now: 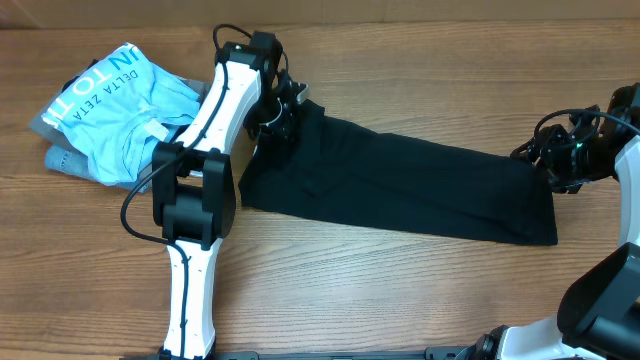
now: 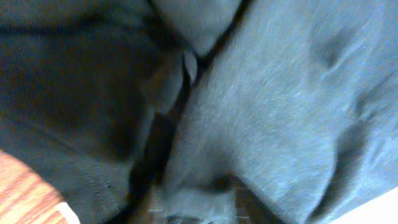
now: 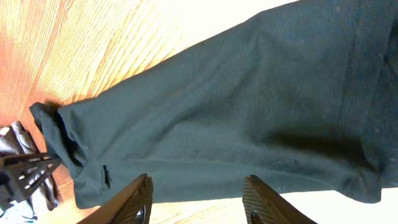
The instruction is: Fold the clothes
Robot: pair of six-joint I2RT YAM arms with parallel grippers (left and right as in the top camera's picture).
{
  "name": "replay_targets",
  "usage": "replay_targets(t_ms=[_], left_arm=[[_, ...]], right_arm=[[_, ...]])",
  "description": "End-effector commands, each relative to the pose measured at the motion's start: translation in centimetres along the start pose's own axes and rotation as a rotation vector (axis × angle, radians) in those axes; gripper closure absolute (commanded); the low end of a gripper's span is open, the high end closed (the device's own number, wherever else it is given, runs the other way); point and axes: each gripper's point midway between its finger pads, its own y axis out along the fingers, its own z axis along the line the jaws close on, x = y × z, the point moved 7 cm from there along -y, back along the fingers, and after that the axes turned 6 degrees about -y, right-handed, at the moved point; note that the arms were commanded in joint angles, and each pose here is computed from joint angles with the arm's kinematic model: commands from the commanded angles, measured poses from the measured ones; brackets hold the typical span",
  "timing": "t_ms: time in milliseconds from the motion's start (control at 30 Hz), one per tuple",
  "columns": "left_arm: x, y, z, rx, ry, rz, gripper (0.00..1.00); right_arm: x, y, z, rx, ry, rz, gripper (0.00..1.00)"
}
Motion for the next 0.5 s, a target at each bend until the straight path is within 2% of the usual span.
replay_targets(t_ms=[0,67,467], left_arm=[[-0.9,1.0,-0.4,-0.040,0.022,0.054,0.88],[-1.2,0.1,-0.6,-0.042,0.011,0.078,0.96],[-2.1,-7.0,-2.5,-0.068,-0.019,0.097,0.96]], right_arm=[[0.0,-0.6,0.5,0.006,-0.030,-0.022,0.49],[0.0,-0.6,0.5,0.006,-0.029,-0.022,0.49],[0.0,-0.6,0.5,0.005,-0.030,-0.022,0.49]])
